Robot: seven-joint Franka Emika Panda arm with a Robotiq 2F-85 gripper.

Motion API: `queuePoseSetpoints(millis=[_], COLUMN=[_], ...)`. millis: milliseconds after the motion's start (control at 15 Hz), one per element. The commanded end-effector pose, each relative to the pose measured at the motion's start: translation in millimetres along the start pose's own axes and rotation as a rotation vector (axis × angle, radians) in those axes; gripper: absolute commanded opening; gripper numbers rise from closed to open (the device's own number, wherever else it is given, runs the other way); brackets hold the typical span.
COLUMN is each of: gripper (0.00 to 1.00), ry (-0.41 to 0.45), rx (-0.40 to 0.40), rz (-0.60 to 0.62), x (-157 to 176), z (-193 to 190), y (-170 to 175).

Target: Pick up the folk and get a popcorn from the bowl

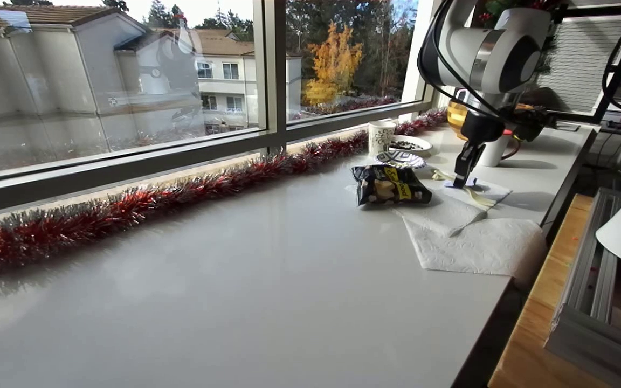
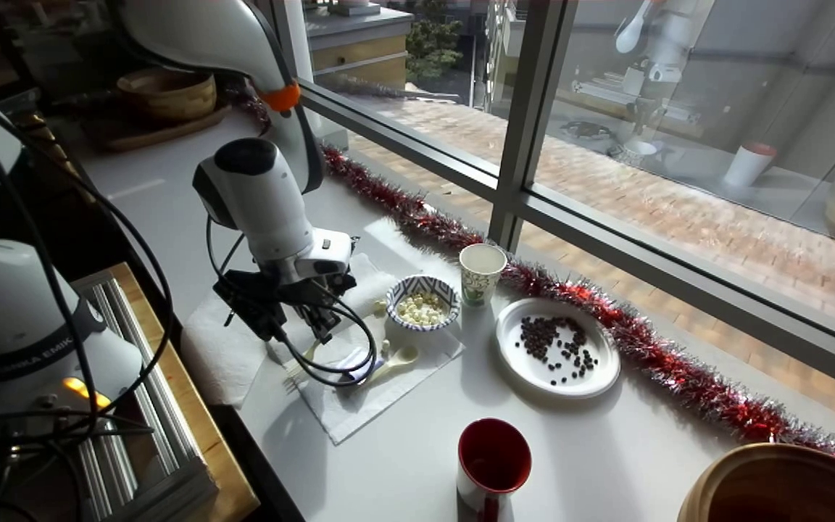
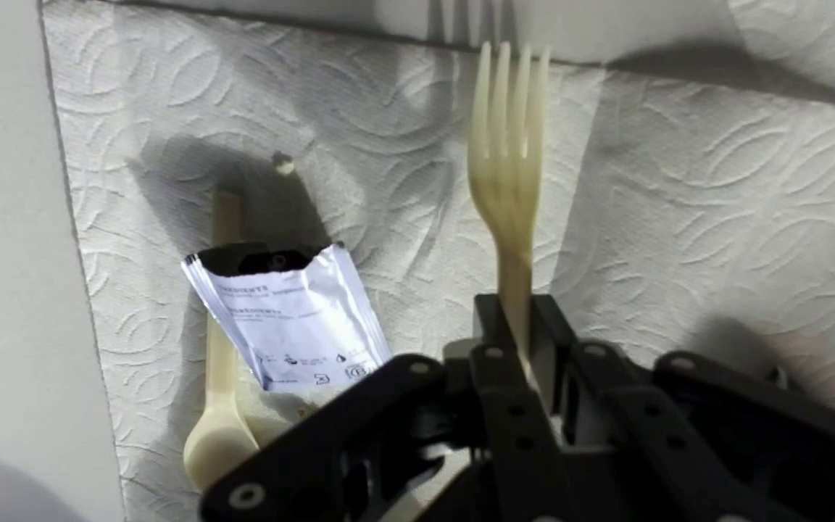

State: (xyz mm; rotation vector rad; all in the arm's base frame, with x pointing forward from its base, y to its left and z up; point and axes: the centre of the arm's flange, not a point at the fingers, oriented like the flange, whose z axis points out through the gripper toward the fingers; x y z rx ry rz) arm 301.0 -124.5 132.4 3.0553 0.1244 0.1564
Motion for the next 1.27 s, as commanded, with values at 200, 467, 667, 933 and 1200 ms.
queuePoseSetpoints(millis=[200,467,667,933,1200], gripper=[0.56,0.84,0.99,1.0,1.0], ry=[0.074,0.128,0.19,0.22,0.208], rx=[-0.016,0.062,0.134,0.208,0.179], rz=[-0.032,-0.087,-0.07,-0.033,-0.052], x=[33,20,22,27,47], z=[-56,-82,-100,-120,-47], y=[10,-9,-22,-22,-26])
